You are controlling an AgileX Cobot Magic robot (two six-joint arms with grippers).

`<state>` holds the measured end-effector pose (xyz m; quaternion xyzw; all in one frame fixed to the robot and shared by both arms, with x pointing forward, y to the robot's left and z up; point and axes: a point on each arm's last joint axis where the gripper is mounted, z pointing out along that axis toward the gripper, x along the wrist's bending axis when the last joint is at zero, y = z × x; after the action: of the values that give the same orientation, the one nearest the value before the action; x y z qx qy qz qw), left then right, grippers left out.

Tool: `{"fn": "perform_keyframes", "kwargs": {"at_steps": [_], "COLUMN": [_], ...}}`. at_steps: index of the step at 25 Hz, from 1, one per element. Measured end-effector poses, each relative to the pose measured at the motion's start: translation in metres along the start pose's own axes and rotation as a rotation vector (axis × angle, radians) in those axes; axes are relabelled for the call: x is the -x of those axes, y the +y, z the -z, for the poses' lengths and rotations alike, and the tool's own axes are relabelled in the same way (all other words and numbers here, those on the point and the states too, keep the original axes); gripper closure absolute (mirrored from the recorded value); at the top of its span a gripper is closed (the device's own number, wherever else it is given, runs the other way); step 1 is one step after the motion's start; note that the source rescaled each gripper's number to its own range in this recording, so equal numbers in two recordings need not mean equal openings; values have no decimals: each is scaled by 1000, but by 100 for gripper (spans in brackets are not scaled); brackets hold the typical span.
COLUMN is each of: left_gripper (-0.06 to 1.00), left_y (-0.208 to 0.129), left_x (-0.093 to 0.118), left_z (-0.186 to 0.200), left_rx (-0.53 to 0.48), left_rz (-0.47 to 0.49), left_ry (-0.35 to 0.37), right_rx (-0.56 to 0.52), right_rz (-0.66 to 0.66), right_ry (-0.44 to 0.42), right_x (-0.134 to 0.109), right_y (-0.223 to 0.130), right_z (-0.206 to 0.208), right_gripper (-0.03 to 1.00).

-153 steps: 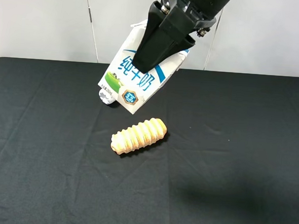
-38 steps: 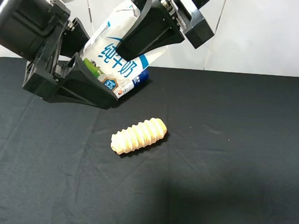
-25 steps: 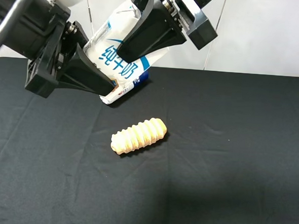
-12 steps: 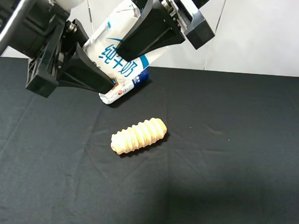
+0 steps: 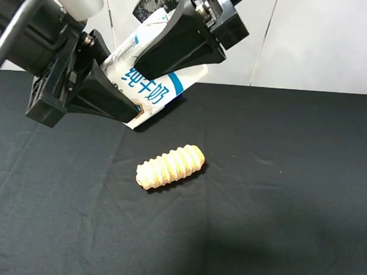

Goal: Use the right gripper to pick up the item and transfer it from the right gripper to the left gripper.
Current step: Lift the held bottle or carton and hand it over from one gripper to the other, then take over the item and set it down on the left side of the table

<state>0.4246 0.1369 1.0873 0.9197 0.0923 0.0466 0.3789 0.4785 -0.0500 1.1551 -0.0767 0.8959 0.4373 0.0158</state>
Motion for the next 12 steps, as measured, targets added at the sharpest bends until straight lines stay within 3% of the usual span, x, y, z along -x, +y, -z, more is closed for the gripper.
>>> {"fn": "perform_keyframes", "kwargs": {"at_steps": [12], "left_gripper": [94], "left_y": [0], "left_x": [0], "left_z": [0], "left_rx": [0], "left_rz": [0], "left_ry": [0], "right_rx": [-102], "right_rz": [25], "right_ry": [-49], "right_x": [-20], "right_y": [5], "right_z": [31], "right_gripper": [-2]}}
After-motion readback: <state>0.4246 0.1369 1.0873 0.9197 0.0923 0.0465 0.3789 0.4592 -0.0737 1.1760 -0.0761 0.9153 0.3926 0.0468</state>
